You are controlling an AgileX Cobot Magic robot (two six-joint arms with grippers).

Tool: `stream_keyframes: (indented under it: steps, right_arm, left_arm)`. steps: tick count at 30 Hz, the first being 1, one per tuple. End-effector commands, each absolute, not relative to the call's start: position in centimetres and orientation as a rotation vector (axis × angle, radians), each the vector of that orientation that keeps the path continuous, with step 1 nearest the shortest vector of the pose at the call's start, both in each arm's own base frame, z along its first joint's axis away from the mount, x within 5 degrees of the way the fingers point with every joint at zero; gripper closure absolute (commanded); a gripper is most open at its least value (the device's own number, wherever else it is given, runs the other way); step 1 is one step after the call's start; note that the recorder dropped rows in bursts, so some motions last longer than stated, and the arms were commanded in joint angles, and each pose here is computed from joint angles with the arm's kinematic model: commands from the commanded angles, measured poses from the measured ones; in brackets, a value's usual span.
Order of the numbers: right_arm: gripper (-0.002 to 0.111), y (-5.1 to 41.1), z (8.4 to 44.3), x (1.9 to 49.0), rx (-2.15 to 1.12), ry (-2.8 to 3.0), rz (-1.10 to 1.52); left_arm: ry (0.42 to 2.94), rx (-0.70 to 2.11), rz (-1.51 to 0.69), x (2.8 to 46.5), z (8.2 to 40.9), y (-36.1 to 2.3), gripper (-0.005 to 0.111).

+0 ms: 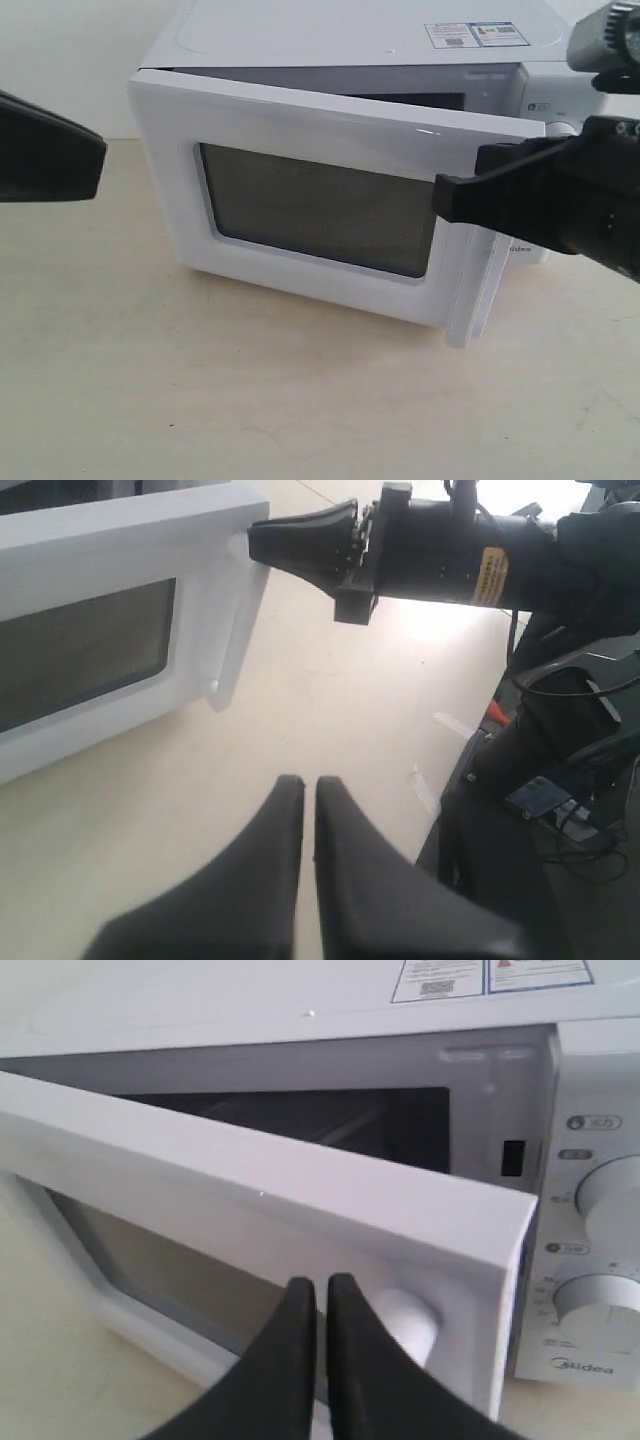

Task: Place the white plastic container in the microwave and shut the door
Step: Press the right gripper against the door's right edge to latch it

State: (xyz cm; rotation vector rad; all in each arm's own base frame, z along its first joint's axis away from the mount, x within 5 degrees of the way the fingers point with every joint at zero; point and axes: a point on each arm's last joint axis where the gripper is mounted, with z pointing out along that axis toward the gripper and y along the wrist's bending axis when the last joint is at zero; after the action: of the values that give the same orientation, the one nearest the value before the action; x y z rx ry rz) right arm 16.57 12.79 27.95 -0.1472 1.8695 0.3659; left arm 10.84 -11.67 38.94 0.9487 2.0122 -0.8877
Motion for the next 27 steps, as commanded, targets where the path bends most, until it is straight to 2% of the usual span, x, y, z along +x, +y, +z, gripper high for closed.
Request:
stream_keyframes:
  steps: [1,14,27]
  right_arm:
    - [0.108,12.8,27.6,17.5,-0.119,1.855,0.266]
    - [0.108,13.1,25.3,19.1,-0.088,1.885,0.053]
    - [0.108,13.1,24.9,20.4,-0.060,1.899,0.007]
  left_arm:
    - [2.016,0.931,-0.897,10.7,38.7,-11.6,0.102]
    - [2.017,0.933,-0.897,10.7,38.7,-11.6,0.102]
    - [2.011,0.920,-0.934,10.6,38.8,-11.8,0.102]
